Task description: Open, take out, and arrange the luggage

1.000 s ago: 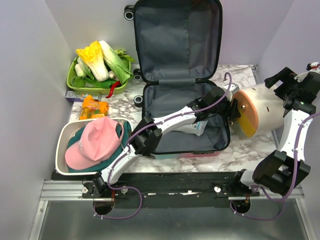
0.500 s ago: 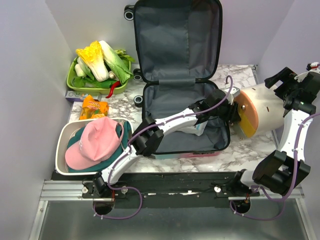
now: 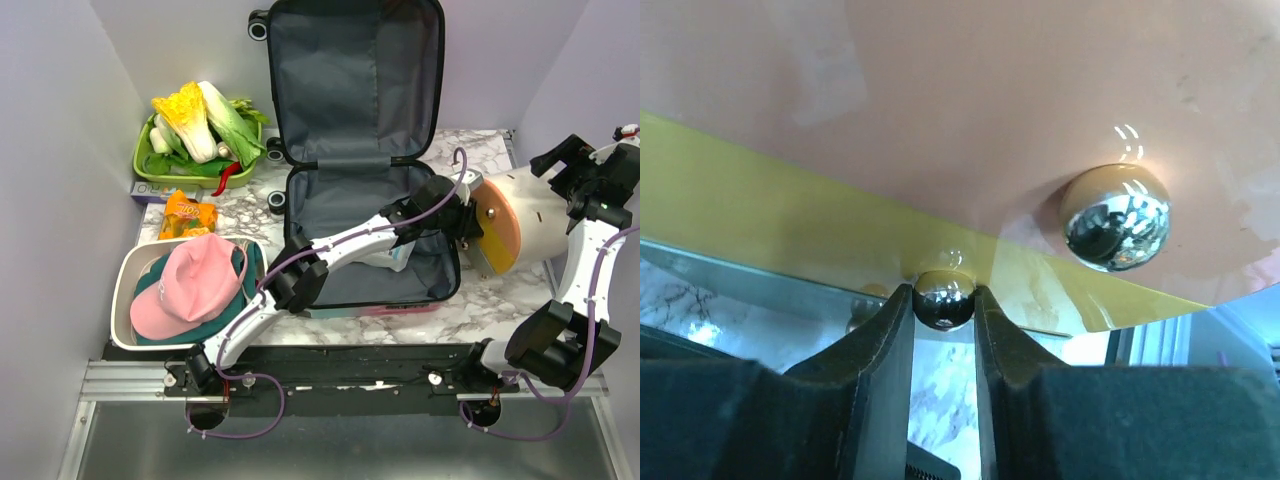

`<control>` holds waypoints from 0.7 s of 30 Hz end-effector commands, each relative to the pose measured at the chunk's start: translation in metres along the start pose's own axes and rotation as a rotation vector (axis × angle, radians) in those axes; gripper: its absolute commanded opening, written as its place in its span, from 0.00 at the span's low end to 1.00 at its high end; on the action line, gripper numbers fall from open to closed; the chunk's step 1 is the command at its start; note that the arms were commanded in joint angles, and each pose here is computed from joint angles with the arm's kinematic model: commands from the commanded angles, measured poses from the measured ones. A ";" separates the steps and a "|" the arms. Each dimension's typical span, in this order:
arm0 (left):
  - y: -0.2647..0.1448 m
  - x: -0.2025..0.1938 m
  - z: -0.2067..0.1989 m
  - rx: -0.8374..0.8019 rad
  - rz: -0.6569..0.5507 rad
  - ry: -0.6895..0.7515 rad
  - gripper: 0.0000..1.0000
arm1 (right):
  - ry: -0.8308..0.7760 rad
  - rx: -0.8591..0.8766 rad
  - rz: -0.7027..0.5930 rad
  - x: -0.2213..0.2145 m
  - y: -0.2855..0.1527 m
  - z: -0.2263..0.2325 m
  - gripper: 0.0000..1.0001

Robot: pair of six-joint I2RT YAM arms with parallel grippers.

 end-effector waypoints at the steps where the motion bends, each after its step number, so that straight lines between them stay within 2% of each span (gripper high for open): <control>1: 0.010 0.012 -0.007 -0.031 -0.065 0.007 0.23 | 0.051 -0.115 0.133 -0.031 0.004 -0.022 1.00; 2: 0.012 0.008 -0.012 -0.051 -0.054 0.007 0.16 | 0.047 -0.112 0.125 -0.028 0.002 -0.021 1.00; 4: 0.017 -0.002 -0.017 -0.053 -0.039 0.012 0.09 | 0.042 -0.108 0.112 -0.025 0.000 -0.018 1.00; 8: 0.022 -0.014 -0.029 -0.059 -0.022 0.017 0.00 | 0.020 -0.091 0.082 -0.016 -0.011 -0.009 1.00; 13: 0.019 -0.016 -0.036 -0.056 -0.022 -0.017 0.00 | -0.033 -0.042 -0.005 0.004 -0.049 0.016 1.00; 17: 0.016 -0.016 -0.037 -0.034 -0.030 -0.080 0.00 | -0.023 0.023 -0.013 -0.016 -0.066 0.039 1.00; 21: 0.013 -0.017 -0.043 -0.022 -0.037 -0.093 0.00 | -0.008 -0.015 0.005 -0.035 -0.067 0.034 1.00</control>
Point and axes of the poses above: each gripper's point midway between its finger pads, its own y axis out along the fingers, its own z axis along the line the jaws close on, x = y × z, the point moved 6 cm from there along -y, back along the fingers, and after that the axes turned 9 degrees about y, right-handed, at the moved point
